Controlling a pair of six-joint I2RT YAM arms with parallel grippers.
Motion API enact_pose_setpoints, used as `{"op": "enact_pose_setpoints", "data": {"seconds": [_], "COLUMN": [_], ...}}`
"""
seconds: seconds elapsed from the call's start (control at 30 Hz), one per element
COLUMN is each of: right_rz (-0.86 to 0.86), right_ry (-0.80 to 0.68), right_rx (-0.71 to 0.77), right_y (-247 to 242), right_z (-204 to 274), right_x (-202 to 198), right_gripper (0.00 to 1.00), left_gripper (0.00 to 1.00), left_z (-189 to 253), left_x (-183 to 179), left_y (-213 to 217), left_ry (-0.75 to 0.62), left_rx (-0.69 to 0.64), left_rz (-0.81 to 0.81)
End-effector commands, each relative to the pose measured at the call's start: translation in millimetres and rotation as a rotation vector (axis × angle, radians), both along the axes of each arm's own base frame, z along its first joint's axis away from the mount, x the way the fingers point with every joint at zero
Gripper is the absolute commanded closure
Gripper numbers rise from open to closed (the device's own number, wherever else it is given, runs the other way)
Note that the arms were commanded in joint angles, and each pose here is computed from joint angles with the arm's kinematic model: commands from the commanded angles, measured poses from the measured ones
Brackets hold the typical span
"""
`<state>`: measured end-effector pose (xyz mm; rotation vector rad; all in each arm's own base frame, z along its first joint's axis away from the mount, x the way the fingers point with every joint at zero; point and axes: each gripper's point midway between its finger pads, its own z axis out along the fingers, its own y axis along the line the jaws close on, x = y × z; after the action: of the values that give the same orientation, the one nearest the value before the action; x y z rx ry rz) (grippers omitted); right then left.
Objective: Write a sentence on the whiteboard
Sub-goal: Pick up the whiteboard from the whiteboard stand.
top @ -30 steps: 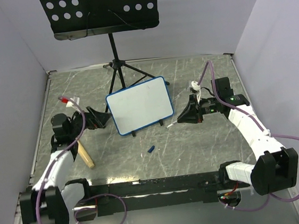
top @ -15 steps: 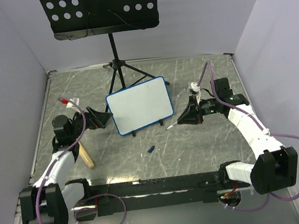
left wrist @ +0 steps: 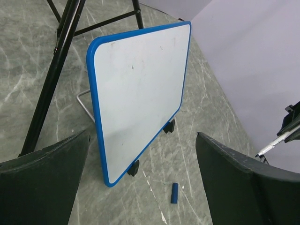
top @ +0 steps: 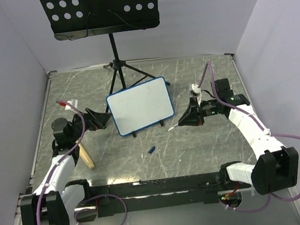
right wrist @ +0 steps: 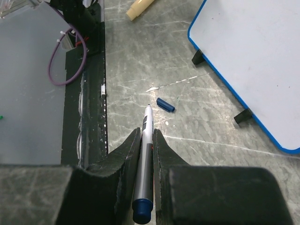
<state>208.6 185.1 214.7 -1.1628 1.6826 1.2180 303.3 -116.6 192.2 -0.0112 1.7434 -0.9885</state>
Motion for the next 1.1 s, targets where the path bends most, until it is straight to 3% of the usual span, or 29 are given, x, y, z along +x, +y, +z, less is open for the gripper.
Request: {"op": "enact_pose_setpoints", "data": {"seconds": [0.0, 0.33, 1.07], "right_rz": [0.031, 0.037, 0.044], "right_ry": [-0.068, -0.057, -0.059], "right_rx": [0.022, 0.019, 0.021], "right_y": [4, 5, 6], "right_z": [13, 9, 9], "right_x": [7, 10, 8], "right_gripper": [1.00, 1.00, 1.00], "left_gripper": [0.01, 0.02, 0.02], "left_z": [13, 5, 1], "left_x": [8, 7, 8], "left_y": [-1, -4, -5], "left_ry": [-0.030, -0.001, 0.021], "left_rx": [-0.018, -0.085, -0.027], "left_rz": [-0.004, 0.002, -0.007]}}
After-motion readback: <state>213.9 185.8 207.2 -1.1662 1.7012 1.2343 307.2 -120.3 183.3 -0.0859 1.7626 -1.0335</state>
